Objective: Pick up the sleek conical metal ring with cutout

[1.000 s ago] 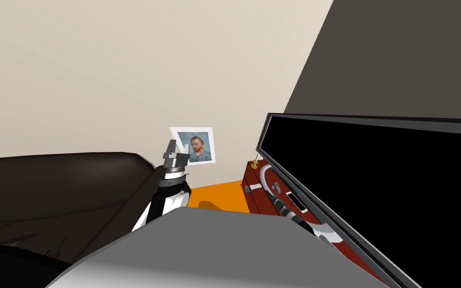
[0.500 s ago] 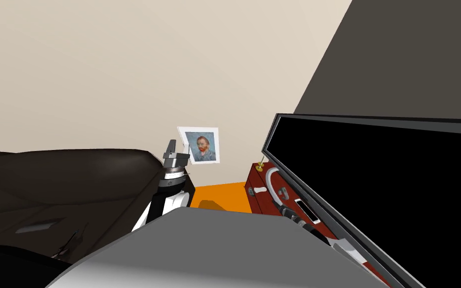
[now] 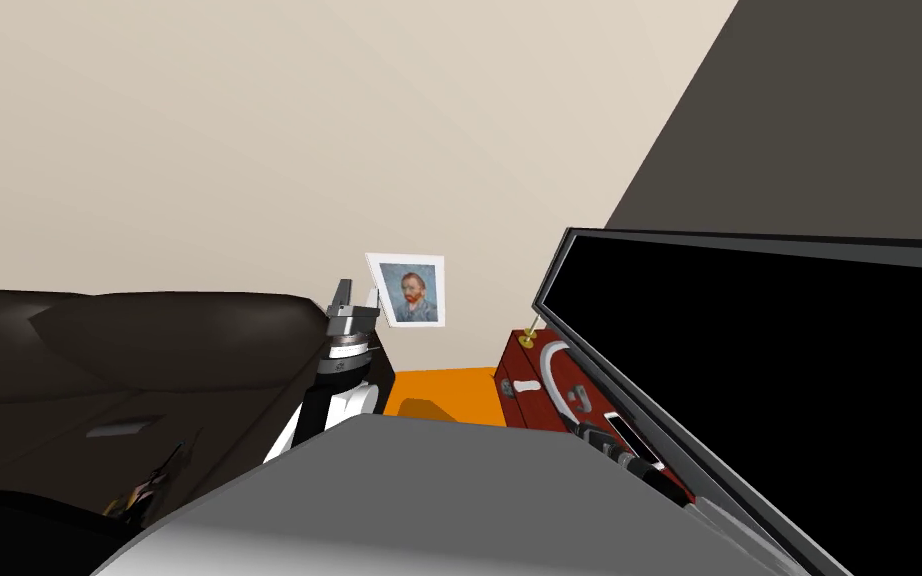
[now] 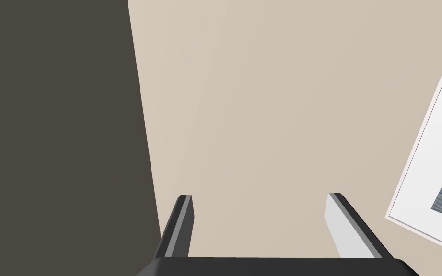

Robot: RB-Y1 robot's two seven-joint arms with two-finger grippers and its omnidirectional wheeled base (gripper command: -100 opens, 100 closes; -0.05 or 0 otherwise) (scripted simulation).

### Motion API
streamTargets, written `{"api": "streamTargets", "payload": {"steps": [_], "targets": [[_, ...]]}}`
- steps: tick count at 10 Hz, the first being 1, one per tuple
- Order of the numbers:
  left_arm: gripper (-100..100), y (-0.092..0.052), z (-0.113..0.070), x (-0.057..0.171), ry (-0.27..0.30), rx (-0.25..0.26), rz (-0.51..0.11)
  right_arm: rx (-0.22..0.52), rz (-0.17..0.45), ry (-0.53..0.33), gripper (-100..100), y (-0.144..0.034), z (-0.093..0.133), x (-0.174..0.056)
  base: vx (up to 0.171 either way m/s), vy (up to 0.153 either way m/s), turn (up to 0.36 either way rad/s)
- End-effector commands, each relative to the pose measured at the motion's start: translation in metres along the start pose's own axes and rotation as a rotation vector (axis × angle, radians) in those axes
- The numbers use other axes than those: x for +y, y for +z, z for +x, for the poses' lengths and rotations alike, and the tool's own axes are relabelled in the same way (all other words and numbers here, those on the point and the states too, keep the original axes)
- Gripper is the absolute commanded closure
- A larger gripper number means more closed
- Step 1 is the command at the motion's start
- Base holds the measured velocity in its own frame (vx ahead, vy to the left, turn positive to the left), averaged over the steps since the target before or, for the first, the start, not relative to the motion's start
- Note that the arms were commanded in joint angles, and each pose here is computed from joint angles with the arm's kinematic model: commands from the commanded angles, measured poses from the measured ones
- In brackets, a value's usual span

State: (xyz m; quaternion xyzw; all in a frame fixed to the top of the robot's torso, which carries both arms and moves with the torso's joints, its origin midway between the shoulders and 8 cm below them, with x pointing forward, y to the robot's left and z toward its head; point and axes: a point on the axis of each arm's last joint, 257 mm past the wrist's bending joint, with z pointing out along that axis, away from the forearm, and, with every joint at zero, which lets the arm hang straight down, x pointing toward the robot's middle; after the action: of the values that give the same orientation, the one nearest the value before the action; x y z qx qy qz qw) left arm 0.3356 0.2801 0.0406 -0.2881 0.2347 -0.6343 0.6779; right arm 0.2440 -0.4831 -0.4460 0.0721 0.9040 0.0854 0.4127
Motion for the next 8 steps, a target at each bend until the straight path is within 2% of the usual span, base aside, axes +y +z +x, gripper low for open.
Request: {"api": "streamTargets", "payload": {"steps": [1, 5, 6, 8], "targets": [[0, 0.000, 0.000, 0.000, 0.000, 0.000, 0.000, 0.035, 0.036, -0.044, -100, -0.006, 0.006, -0.022, 0.017, 0.004, 0.082], [0, 0.000, 0.000, 0.000, 0.000, 0.000, 0.000, 0.128, 0.137, -0.174, -100, -0.032, 0.013, -0.083, 0.034, -0.004, 0.135], [0, 0.000, 0.000, 0.000, 0.000, 0.000, 0.000, 0.128, 0.137, -0.174, -100, -0.032, 0.013, -0.083, 0.026, -0.003, 0.043], [0, 0.000, 0.000, 0.000, 0.000, 0.000, 0.000, 0.158, 0.170, -0.223, -100, -0.041, 0.011, -0.104, 0.027, -0.002, 0.104]]}}
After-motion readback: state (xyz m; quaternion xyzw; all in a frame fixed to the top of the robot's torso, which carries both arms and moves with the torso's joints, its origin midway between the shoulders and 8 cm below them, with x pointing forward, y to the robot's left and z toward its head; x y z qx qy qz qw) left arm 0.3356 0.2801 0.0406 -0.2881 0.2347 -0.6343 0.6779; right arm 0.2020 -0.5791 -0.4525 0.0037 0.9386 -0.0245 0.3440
